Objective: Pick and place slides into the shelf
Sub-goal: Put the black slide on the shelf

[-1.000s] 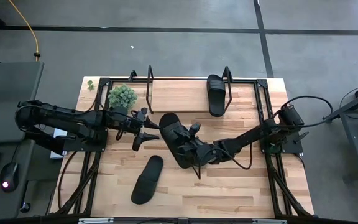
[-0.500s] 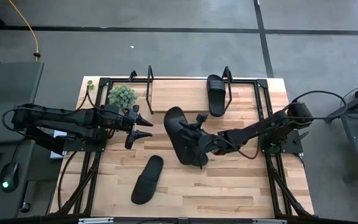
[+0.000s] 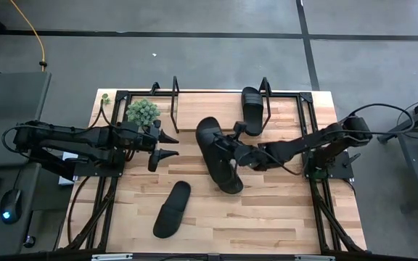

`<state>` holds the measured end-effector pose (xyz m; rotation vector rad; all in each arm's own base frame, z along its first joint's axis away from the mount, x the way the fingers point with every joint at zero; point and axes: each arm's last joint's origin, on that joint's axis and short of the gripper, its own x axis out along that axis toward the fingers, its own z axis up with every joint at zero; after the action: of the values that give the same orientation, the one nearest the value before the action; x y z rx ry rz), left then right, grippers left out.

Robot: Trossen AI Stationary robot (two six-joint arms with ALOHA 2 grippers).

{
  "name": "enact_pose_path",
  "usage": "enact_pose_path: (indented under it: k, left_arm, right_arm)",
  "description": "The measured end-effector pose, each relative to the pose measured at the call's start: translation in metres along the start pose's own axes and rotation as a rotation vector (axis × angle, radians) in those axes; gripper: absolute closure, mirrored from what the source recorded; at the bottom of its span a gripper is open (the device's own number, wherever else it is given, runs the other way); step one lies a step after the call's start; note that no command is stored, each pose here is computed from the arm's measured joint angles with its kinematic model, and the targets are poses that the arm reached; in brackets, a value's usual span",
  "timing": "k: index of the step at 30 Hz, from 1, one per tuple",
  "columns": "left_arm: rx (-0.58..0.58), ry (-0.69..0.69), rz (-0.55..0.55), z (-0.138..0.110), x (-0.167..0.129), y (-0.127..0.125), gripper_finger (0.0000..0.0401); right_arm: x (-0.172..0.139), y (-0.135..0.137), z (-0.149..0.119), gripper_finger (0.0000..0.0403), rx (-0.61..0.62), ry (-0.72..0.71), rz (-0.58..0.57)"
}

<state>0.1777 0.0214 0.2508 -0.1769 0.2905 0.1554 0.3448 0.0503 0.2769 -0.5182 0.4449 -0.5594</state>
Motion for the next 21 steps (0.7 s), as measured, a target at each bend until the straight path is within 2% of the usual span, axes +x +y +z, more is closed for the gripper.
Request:
enact_pose_path:
  k: [4, 14, 21]
  left_arm:
    - [0.076, -0.025, 0.038, 0.002, 0.000, 0.001, 0.0201]
    - [0.233, -0.032, 0.124, 0.003, 0.000, 0.003, 0.0201]
    - [0.285, -0.084, 0.194, 0.009, -0.001, 0.004, 0.0201]
  right_arm:
    - [0.018, -0.016, -0.008, 0.0402, 0.037, 0.025, 0.047]
    - [0.053, -0.055, -0.035, 0.0402, 0.052, 0.152, 0.004]
    - [0.072, -0.081, -0.051, 0.0402, 0.083, 0.162, 0.039]
